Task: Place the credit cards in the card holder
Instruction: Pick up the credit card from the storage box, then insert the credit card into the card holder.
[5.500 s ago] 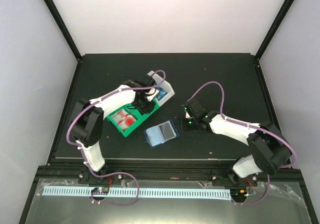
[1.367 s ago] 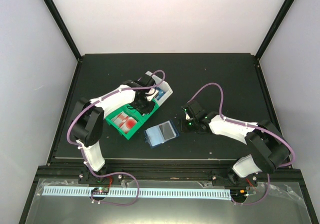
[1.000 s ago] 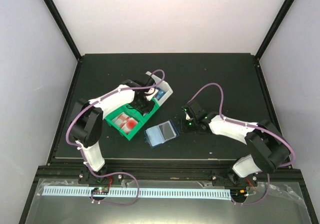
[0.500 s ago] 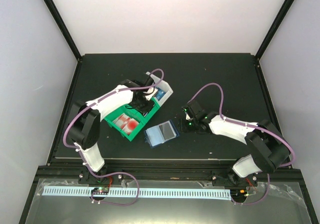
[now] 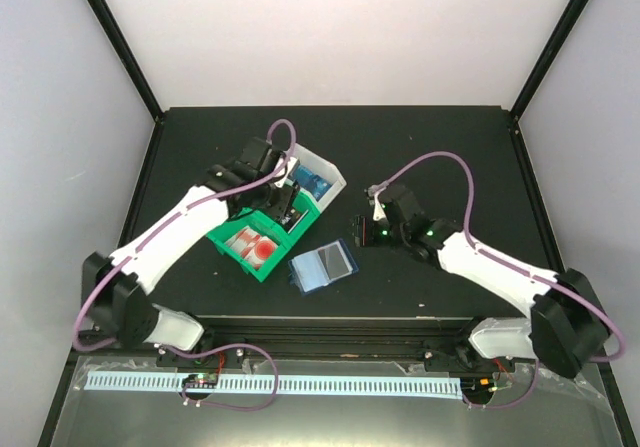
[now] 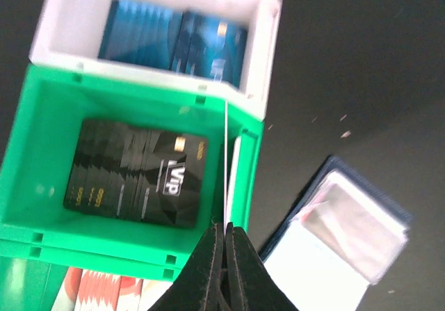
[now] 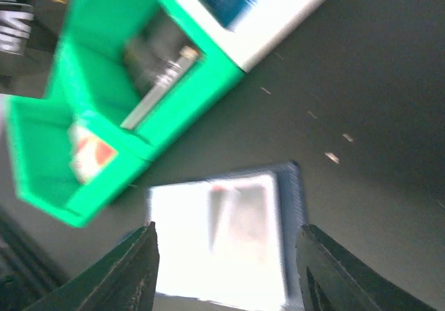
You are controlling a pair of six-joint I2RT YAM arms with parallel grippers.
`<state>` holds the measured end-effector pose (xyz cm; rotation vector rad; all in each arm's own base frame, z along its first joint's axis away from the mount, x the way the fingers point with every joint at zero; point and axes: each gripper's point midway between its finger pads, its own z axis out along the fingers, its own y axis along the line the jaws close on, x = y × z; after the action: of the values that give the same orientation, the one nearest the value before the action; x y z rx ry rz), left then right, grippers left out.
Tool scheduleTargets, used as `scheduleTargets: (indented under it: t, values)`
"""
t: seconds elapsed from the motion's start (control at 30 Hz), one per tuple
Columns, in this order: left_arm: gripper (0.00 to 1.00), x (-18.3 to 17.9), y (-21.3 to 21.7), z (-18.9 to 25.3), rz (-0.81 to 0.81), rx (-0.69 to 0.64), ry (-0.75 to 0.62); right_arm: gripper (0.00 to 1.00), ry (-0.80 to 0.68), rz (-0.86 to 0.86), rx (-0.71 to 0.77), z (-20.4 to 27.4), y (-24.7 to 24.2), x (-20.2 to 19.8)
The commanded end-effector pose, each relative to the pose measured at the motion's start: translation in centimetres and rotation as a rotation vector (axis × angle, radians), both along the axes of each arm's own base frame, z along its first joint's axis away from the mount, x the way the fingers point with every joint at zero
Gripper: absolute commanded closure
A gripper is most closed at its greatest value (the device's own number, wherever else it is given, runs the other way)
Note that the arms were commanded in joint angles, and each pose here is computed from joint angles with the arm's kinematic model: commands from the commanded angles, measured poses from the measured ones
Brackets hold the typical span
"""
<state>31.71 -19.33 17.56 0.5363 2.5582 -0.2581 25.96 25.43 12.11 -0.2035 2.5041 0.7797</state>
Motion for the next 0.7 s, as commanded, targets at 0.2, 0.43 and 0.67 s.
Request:
scheduleTargets:
  t: [0.2,0.43,0.67]
  values:
    - [0.98,-6.7,-5.0,17.1,-0.181,-0.79,-0.253,0.23,-0.325,0.178,0.578,19.2,4.1,-1.6]
    - [0.98,-12.1,-5.2,23.0,-0.276,-1.211,-0.188,0.28,-0.241,0.326,0.79,24.8,6.0,-4.1]
    - [0.98,-13.5,-5.4,23.8,-0.3,-1.303,-0.096,0.5,-0.178,0.433,0.91,26.4,6.3,-6.4]
